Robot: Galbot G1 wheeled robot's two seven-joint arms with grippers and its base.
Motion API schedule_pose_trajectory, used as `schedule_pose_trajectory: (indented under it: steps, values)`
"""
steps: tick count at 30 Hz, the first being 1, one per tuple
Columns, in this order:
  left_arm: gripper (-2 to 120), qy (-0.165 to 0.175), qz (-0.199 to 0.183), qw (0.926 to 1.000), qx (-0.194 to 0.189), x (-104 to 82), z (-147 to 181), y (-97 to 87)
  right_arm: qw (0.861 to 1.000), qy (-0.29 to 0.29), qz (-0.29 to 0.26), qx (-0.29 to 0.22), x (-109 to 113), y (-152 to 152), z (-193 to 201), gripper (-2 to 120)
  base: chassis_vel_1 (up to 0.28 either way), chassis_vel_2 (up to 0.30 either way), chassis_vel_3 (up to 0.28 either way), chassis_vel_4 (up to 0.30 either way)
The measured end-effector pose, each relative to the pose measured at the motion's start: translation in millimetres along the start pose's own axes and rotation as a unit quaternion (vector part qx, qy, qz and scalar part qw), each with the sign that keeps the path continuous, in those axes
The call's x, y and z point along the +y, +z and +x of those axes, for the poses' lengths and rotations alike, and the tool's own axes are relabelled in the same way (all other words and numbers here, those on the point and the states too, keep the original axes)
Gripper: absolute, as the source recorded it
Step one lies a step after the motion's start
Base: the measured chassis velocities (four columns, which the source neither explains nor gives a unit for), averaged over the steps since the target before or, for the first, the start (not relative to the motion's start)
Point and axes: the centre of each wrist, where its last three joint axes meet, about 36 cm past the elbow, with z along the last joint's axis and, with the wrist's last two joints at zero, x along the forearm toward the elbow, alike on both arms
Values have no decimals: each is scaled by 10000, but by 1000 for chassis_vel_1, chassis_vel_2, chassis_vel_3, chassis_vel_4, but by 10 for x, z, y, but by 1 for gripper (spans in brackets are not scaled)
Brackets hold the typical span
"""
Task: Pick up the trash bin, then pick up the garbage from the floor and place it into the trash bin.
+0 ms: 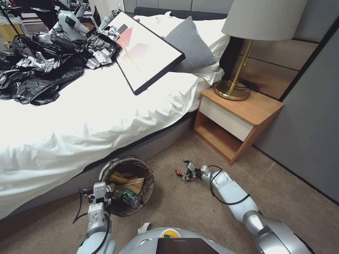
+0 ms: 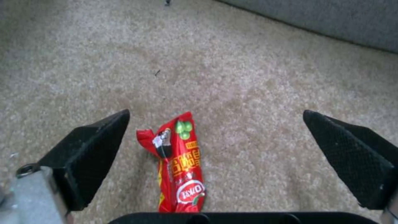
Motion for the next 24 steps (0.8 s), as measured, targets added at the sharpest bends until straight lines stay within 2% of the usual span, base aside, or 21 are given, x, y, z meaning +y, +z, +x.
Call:
schedule_pose_trajectory:
  steps: [17,24]
  values:
    - [0,-7,20,10000,-25,-5,-10,-14,9996,-64,-97,246,215,229,48,95,0,0,0,0]
    - [0,-9,22,10000,-31,-5,-16,-13,9995,-72,-121,289,302,311,41,78,0,0,0,0]
